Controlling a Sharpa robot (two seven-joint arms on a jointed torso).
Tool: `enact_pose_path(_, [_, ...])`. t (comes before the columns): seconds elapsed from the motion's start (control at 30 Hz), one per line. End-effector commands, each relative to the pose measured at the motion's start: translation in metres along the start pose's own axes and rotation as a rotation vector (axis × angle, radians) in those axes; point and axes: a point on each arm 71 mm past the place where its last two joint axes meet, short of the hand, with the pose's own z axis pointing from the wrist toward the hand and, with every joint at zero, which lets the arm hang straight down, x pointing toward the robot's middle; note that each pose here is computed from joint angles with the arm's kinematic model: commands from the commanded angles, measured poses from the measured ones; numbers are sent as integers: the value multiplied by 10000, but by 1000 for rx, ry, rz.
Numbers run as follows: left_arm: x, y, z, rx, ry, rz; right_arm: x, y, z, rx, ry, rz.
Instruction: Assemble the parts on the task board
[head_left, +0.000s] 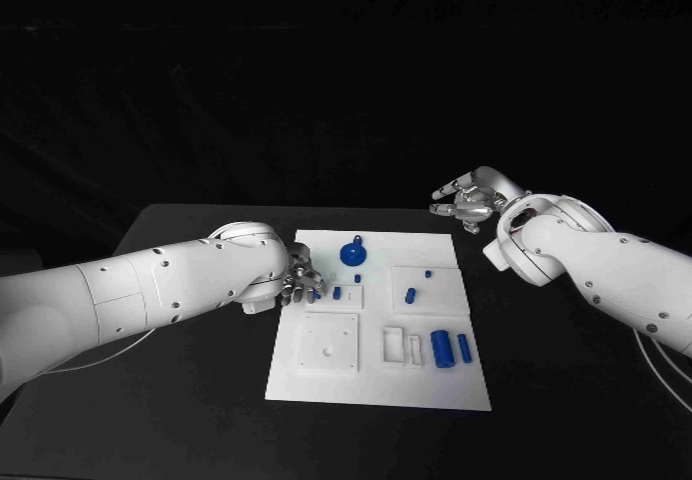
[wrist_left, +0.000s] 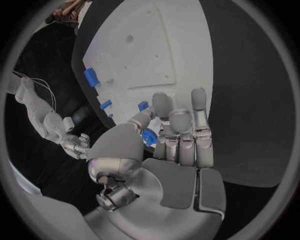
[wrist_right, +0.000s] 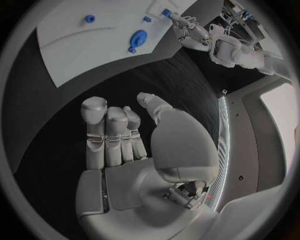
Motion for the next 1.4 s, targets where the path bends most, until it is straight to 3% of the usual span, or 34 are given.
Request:
enact_pose_path(0.03, [152,20,36,-26,84,31,9,5,0,-6,10,-3])
enact_pose_path(0.6, [125,15,42,-27,54,22,11,-1,0,-5,10,-3])
enact_pose_path(1.4, [80,113,60,-59,45,15,15,-21,-3,-1,9,-3])
